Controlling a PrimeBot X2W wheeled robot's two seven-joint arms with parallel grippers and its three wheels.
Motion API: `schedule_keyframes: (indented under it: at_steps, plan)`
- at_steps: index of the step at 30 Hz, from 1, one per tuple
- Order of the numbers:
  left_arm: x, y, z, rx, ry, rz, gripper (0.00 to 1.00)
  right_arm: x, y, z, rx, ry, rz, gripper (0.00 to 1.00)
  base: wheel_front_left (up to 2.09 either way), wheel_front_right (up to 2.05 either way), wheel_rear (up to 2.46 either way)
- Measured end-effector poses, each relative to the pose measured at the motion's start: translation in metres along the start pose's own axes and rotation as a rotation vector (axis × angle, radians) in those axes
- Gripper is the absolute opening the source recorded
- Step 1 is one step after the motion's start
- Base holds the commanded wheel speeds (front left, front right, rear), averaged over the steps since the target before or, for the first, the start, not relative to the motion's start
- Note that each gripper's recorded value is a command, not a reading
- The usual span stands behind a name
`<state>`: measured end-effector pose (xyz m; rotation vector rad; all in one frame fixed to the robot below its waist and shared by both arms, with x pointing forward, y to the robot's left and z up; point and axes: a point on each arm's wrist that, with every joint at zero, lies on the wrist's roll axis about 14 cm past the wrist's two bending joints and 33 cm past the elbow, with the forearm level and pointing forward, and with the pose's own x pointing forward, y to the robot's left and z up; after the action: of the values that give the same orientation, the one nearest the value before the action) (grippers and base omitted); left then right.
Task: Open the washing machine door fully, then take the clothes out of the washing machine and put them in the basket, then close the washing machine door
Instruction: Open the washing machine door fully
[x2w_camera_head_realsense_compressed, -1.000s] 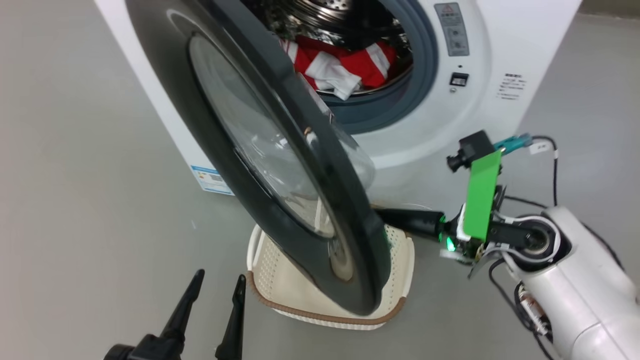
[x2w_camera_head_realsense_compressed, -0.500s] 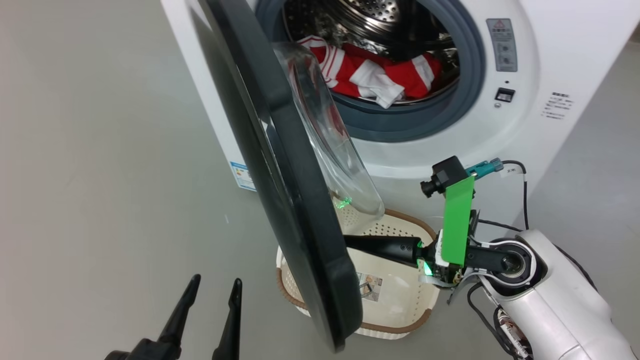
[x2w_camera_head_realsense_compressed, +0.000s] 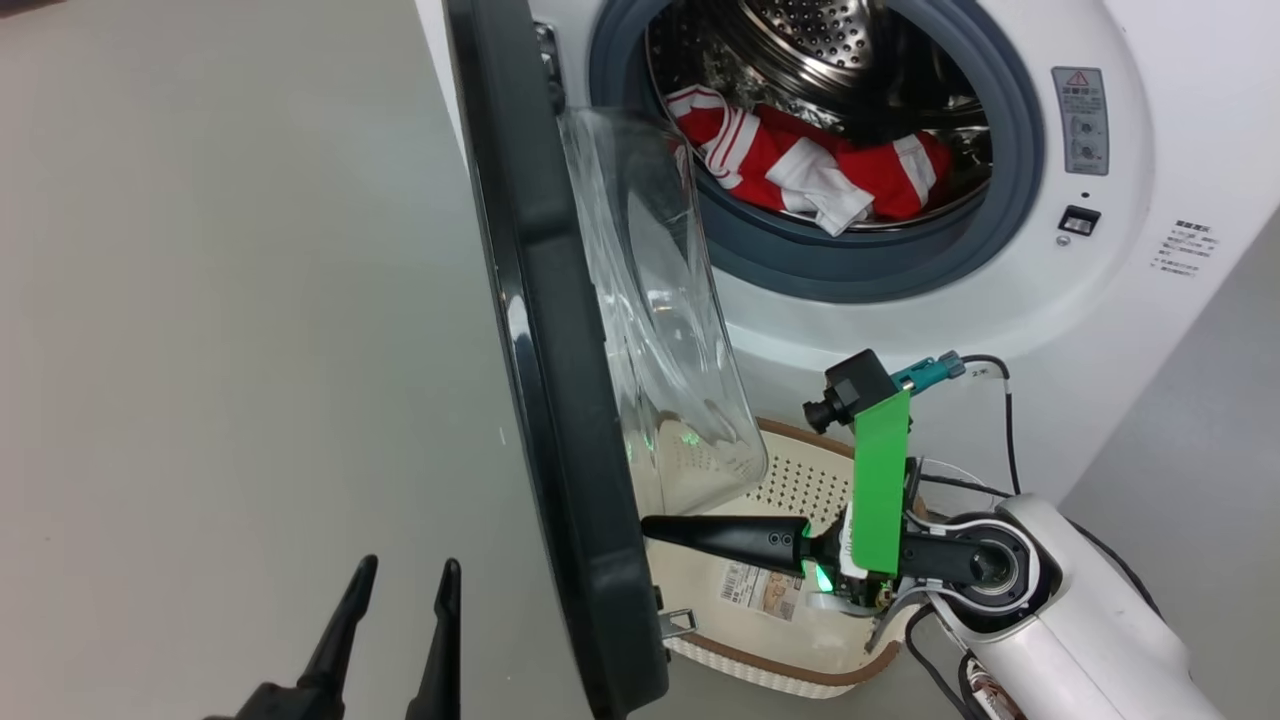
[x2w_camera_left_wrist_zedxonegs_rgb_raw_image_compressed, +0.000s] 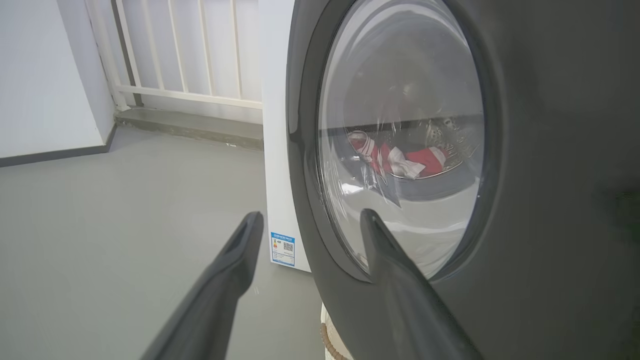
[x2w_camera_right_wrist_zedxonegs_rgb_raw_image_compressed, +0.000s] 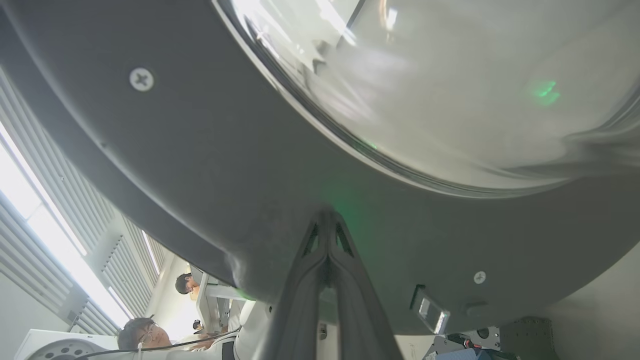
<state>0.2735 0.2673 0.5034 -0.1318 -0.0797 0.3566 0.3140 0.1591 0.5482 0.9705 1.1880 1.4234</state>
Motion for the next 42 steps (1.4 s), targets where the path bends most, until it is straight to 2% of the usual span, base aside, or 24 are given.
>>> schedule_keyframes:
  at_steps: [10,22,24,26,27,28,34,42]
  plan:
    - [-0.014,0.020,0.000,0.004,0.001,0.068,1.00,0.024,0.009,-0.020,-0.004,0.080,0.035,0.00,0.00,0.00,0.00]
    - [-0.018,0.029,0.002,0.007,-0.005,0.095,1.00,0.031,0.010,-0.028,0.000,0.100,0.043,0.01,0.00,0.00,0.00]
    - [-0.017,0.028,0.000,0.006,0.000,0.092,1.00,0.030,0.010,-0.027,0.000,0.087,0.042,0.33,0.00,0.00,0.00]
    - [-0.017,0.027,-0.001,0.005,0.005,0.089,1.00,0.028,0.010,-0.026,0.002,0.076,0.042,0.48,0.00,0.00,0.00]
    - [-0.016,0.026,-0.002,0.004,0.007,0.086,1.00,0.028,0.009,-0.025,0.001,0.064,0.039,0.79,0.00,0.00,0.00]
    - [-0.016,0.026,-0.003,0.004,0.009,0.085,1.00,0.026,0.008,-0.024,0.006,0.049,0.036,1.00,0.00,0.00,0.00]
    - [-0.014,0.024,-0.005,0.000,0.015,0.073,1.00,0.018,-0.002,-0.025,0.031,0.003,0.013,1.00,0.00,0.00,0.00]
    - [-0.012,0.021,-0.008,-0.003,0.023,0.053,1.00,-0.005,-0.019,-0.004,0.028,-0.149,-0.052,1.00,0.00,0.00,0.00]
